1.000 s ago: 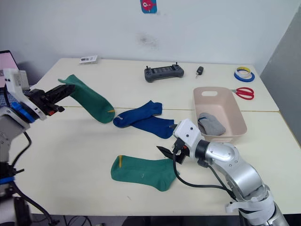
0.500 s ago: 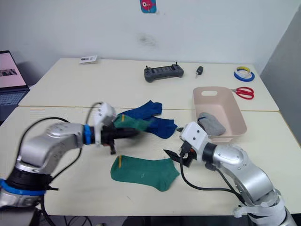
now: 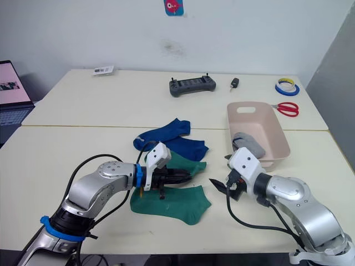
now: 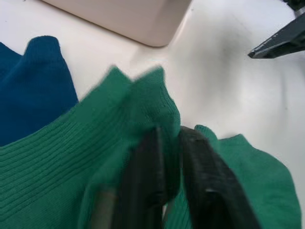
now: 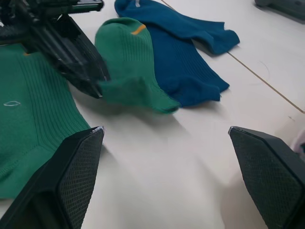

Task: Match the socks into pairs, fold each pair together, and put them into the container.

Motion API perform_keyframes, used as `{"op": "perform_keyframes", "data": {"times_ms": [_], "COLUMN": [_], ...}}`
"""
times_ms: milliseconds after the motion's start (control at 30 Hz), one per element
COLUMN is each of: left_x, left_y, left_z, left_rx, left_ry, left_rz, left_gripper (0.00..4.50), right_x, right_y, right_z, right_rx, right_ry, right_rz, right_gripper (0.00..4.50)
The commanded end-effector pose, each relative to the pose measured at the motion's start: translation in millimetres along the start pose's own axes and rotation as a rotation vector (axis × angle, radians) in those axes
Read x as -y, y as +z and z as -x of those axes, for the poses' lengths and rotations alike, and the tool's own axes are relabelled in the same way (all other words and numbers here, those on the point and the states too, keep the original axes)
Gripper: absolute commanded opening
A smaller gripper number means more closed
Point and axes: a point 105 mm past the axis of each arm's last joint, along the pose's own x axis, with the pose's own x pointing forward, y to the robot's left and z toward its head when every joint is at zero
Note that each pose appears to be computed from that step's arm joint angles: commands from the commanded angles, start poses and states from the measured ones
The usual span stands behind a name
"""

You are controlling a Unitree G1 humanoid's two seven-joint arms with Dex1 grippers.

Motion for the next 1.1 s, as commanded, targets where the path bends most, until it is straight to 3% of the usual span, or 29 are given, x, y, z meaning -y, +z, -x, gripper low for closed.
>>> {"op": "perform_keyframes", "data": {"times_ms": [33,167,267,367,533,800,900,1100], "left_x": [-1.7,-13.3,-37.2,-61.6,-91.2,-110.9,-110.8,-111.0], "left_y": [23.5,43.9,44.0,30.8,3.0,-17.1,-20.7,-20.6], "left_z": [12.2,51.1,88.8,112.4,123.5,97.8,91.3,84.0], "left_rx": [0.065,0.155,0.186,0.148,0.095,0.065,0.023,-0.001], "left_ry": [0.035,0.102,0.222,0.329,0.452,0.487,0.452,0.421], "left_rz": [-0.059,-0.055,-0.017,0.032,0.128,0.241,0.247,0.241], "left_gripper": [1.81,3.12,4.08,4.08,4.08,4.08,3.45,1.53], "right_x": [1.2,0.2,-2.5,-5.5,-8.0,-25.4,-24.4,-23.5], "right_y": [11.6,15.6,23.1,27.8,31.4,44.7,45.2,45.5], "right_z": [6.4,6.2,3.8,0.1,-4.6,-8.1,-7.0,-6.0], "right_rx": [0.037,0.06,0.099,0.123,0.138,0.21,0.207,0.2], "right_ry": [-0.022,-0.025,-0.017,-0.002,0.017,0.103,0.103,0.098], "right_rz": [0.034,0.039,0.043,0.043,0.052,0.06,0.065,0.066], "right_gripper": [4.5,4.5,4.5,4.5,4.5,4.5,4.5,4.5]}}
